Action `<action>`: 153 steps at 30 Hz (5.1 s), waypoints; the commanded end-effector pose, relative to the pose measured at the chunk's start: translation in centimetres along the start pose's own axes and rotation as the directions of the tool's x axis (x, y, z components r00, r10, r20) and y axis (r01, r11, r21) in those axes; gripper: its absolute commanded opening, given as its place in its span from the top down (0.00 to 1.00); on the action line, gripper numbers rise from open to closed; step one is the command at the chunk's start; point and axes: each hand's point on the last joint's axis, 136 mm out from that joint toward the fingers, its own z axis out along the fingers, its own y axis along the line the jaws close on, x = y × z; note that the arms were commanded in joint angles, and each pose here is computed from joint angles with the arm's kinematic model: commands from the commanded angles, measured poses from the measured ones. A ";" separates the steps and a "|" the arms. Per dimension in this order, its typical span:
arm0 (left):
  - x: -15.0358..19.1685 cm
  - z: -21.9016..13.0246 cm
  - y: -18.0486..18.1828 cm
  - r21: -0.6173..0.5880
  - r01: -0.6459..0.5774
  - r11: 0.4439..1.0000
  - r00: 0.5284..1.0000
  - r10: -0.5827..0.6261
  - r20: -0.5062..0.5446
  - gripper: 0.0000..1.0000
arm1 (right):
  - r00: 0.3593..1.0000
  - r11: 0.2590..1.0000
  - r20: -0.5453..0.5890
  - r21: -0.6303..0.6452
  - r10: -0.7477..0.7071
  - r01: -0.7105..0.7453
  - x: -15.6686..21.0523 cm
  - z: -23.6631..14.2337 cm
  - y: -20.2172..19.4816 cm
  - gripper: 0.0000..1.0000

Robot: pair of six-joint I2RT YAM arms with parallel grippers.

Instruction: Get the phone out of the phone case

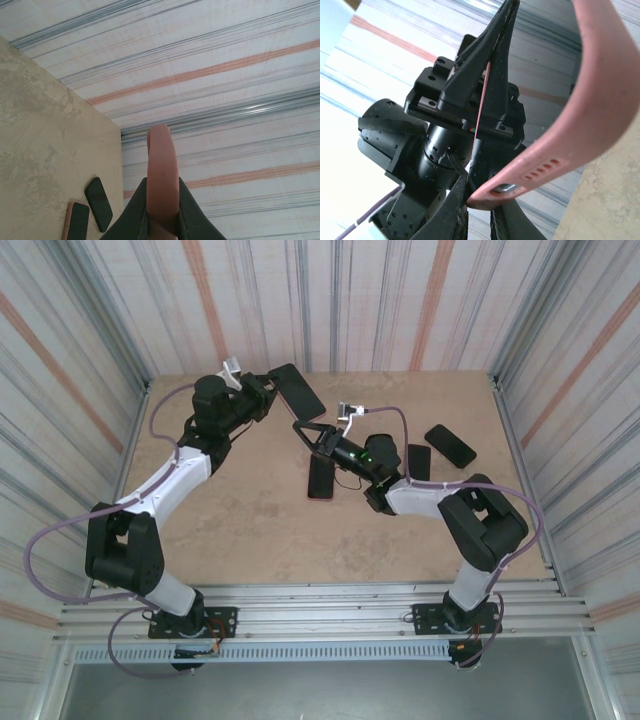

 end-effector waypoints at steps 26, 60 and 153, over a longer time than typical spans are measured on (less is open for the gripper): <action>0.9 -3.7 -9.8 0.295 -0.422 0.857 0.864 0.479 -0.155 1.00 | 0.900 0.932 -0.339 0.135 -0.275 0.336 1.6 -3.4 -1.6 0.52; 4.2 -6.2 -12.4 0.668 -0.513 0.540 0.578 0.792 -0.196 1.00 | 0.452 0.667 -0.536 -0.318 -0.713 0.673 1.8 -1.9 3.5 0.64; 9.2 -7.0 -12.8 0.660 -0.320 0.680 0.614 0.679 -0.403 1.00 | 0.380 0.523 -0.488 -0.196 -0.786 0.830 -3.1 0.9 3.1 0.91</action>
